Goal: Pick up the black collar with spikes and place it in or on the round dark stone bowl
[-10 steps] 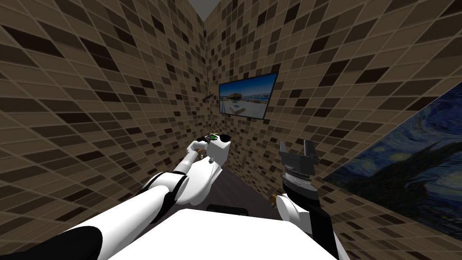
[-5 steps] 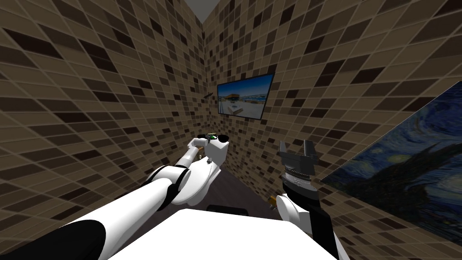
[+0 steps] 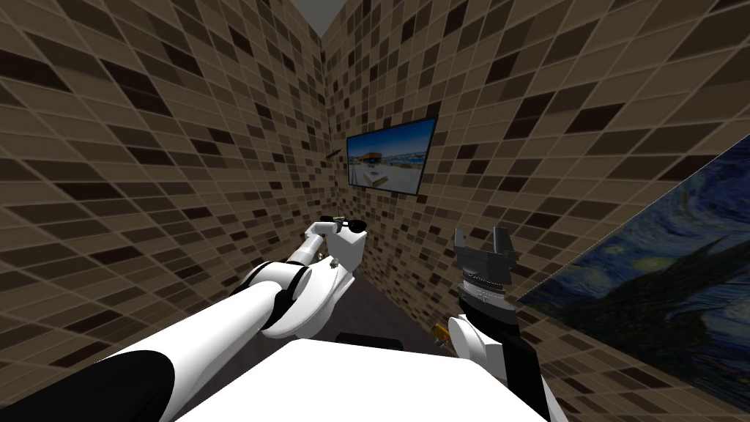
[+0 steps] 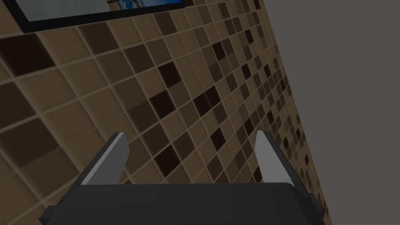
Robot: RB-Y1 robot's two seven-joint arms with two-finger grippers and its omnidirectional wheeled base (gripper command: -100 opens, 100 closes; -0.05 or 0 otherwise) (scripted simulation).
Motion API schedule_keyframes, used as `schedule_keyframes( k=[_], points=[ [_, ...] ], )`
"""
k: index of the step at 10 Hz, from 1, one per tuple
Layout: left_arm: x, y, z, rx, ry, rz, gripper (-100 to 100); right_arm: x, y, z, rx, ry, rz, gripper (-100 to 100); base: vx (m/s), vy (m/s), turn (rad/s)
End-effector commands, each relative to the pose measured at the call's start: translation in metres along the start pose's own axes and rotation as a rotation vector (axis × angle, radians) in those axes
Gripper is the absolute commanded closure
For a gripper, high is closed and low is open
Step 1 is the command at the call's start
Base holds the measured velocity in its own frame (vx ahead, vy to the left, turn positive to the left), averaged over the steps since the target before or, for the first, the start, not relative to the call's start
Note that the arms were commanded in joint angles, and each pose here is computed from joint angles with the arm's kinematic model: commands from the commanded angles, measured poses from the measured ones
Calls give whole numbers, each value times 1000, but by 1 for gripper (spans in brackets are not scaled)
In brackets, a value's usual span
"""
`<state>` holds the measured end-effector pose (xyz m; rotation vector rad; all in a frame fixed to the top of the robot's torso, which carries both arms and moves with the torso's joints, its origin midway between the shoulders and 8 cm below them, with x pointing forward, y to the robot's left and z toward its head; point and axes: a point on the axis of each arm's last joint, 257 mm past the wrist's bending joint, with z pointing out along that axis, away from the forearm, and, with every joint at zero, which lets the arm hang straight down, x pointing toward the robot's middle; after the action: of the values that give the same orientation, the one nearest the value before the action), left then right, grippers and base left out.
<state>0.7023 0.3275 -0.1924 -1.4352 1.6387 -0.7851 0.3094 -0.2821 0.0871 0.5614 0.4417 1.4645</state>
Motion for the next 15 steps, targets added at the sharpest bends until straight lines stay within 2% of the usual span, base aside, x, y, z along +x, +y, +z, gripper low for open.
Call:
schedule_keyframes(
  k=[1,3,5,6,10,11,12,15],
  points=[
    [1,3,2,-19,10,-23,100,0,0,0,0,0,0,0,73,-107,-6],
    [6,6,4,-43,31,-64,100,0,0,0,0,0,0,0,136,-142,-28],
    [6,6,4,-42,32,-65,100,0,0,0,0,0,0,0,99,-103,-35],
    [8,5,4,-41,35,-67,-100,0,0,0,0,0,0,0,13,-14,-3],
    [8,5,4,-40,35,-67,-100,0,0,0,0,0,0,0,2,-2,0],
    [8,5,4,-40,35,-67,0,0,0,0,0,0,0,0,0,0,0],
    [4,-10,-1,-40,39,-66,-100,0,0,0,0,0,0,0,-5,-12,32],
    [-2,-31,-9,-39,44,-63,-100,0,0,0,0,0,0,0,-7,-24,27]
  ],
)
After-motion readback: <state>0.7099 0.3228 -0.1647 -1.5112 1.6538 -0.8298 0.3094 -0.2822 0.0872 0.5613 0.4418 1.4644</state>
